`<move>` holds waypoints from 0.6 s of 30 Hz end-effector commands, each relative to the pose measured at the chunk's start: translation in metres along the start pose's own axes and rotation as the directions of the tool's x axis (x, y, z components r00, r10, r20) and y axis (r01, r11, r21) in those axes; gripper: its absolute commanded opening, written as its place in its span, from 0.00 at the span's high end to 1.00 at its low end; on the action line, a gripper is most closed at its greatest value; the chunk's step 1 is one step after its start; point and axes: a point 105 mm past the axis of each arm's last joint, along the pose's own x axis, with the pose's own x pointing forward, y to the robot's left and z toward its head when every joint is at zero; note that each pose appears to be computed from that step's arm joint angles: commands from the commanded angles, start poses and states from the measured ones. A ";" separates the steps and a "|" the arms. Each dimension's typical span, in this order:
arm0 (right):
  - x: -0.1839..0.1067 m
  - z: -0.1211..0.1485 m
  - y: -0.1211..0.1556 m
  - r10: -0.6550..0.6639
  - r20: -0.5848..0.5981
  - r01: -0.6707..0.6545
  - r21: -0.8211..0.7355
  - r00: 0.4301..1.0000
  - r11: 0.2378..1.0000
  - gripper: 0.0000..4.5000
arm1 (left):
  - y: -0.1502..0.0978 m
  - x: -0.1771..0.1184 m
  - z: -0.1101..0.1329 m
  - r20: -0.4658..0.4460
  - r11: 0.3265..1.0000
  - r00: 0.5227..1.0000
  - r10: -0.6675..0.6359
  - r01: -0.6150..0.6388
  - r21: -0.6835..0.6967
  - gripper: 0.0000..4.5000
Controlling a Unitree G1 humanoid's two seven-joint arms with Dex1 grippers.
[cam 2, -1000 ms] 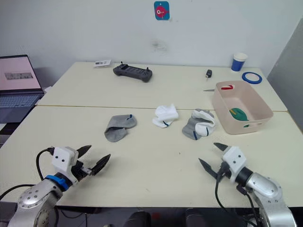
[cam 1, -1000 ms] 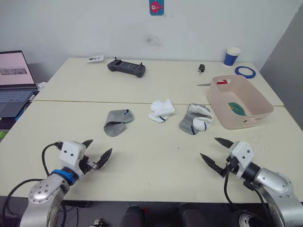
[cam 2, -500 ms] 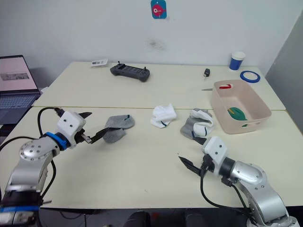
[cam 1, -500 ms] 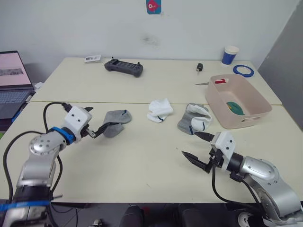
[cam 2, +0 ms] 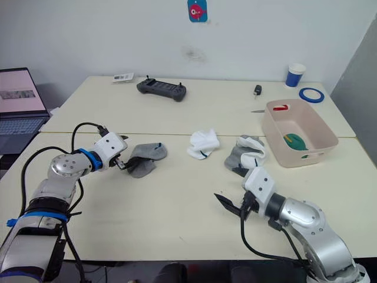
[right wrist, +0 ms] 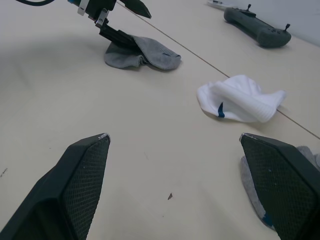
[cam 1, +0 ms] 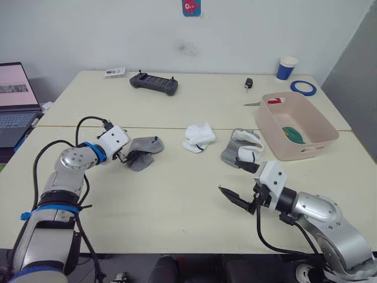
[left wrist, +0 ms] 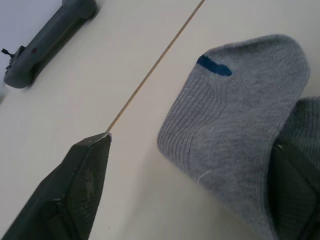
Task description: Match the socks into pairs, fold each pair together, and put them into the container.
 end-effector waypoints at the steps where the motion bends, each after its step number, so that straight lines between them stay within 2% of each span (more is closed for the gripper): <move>1: 0.000 0.011 0.003 -0.014 0.033 0.016 -0.041 0.999 0.999 0.00 | -0.002 0.005 0.010 0.029 0.999 0.999 -0.042 0.041 0.031 0.33; 6: 0.000 0.011 0.004 -0.027 0.034 0.028 -0.043 0.999 0.999 0.00 | -0.002 0.006 0.014 0.054 0.998 0.996 -0.065 0.064 0.016 0.69; 10: 0.000 0.010 0.002 -0.036 0.031 0.038 -0.047 0.999 0.998 0.00 | 0.004 0.006 0.034 0.143 0.993 0.988 -0.050 0.065 -0.103 0.96; 11: 0.000 0.010 0.002 -0.037 0.032 0.039 -0.047 0.999 0.998 0.00 | 0.003 0.006 0.044 0.193 0.984 0.980 -0.052 0.083 -0.155 0.99; 13: 0.001 0.009 0.002 -0.036 0.033 0.038 -0.046 0.999 0.998 0.00 | -0.002 0.006 0.062 0.268 0.963 0.961 -0.068 0.133 -0.233 0.99; 16: 0.001 0.009 0.001 -0.032 0.032 0.033 -0.047 0.999 0.998 0.00 | -0.020 0.000 0.097 0.394 0.919 0.912 -0.116 0.249 -0.306 0.99; 18: -0.003 0.007 0.000 -0.027 0.019 0.028 -0.048 0.999 0.998 0.00 | -0.040 -0.007 0.124 0.481 0.873 0.862 -0.159 0.350 -0.340 0.99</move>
